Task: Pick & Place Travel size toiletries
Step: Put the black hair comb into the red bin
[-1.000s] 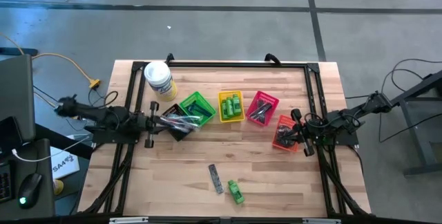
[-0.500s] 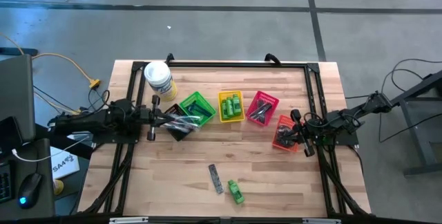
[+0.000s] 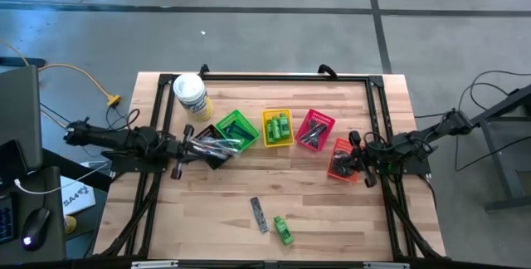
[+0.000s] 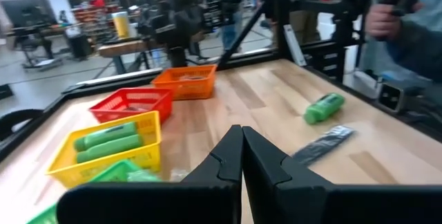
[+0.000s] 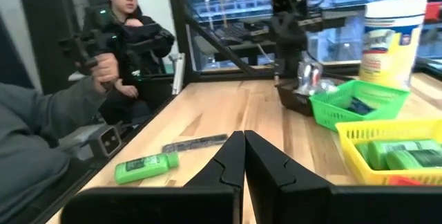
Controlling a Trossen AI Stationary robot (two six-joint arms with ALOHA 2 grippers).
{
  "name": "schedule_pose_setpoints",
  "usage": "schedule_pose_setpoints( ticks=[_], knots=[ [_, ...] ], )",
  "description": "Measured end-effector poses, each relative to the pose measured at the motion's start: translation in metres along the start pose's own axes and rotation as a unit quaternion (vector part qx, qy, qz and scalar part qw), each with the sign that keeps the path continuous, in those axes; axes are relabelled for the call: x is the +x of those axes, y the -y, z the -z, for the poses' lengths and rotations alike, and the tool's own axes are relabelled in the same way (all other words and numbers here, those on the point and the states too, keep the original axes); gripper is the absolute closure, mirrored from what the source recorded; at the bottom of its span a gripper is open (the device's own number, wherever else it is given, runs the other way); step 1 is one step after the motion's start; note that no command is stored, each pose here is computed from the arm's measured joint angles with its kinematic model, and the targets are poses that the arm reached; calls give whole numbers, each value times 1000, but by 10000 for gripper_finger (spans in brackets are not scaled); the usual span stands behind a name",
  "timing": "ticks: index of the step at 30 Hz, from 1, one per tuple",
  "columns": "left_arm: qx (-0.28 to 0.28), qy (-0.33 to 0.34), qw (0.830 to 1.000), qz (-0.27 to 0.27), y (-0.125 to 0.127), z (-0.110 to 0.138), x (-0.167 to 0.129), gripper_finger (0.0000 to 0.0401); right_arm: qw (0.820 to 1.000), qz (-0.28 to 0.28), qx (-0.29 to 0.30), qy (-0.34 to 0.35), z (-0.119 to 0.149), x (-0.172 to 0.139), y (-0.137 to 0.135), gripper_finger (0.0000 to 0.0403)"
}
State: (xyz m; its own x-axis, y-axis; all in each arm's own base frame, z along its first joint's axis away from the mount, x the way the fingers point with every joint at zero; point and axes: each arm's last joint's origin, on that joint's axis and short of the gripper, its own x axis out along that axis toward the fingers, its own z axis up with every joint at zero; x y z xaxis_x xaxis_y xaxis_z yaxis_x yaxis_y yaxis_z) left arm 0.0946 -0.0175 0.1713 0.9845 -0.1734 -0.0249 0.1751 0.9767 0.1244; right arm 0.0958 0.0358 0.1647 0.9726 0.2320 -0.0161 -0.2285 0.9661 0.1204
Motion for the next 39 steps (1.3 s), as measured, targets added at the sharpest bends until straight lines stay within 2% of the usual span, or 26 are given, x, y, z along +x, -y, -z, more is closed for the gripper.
schedule_pose_setpoints(
  ticks=[6,11,19,33,39],
  knots=[
    [0,1,1000,16,3,0,0,401,999,36,6,-22,4,5,2,400],
    [0,0,1000,13,3,0,0,401,998,39,6,-44,8,11,1,400],
    [-1,-1,1000,14,3,0,0,401,999,53,0,-11,2,21,0,400],
    [-47,-3,999,22,4,1,0,401,998,47,-5,-35,8,26,-1,400],
    [-55,-4,998,23,4,1,0,401,998,42,30,-23,4,30,-3,400]
  ],
)
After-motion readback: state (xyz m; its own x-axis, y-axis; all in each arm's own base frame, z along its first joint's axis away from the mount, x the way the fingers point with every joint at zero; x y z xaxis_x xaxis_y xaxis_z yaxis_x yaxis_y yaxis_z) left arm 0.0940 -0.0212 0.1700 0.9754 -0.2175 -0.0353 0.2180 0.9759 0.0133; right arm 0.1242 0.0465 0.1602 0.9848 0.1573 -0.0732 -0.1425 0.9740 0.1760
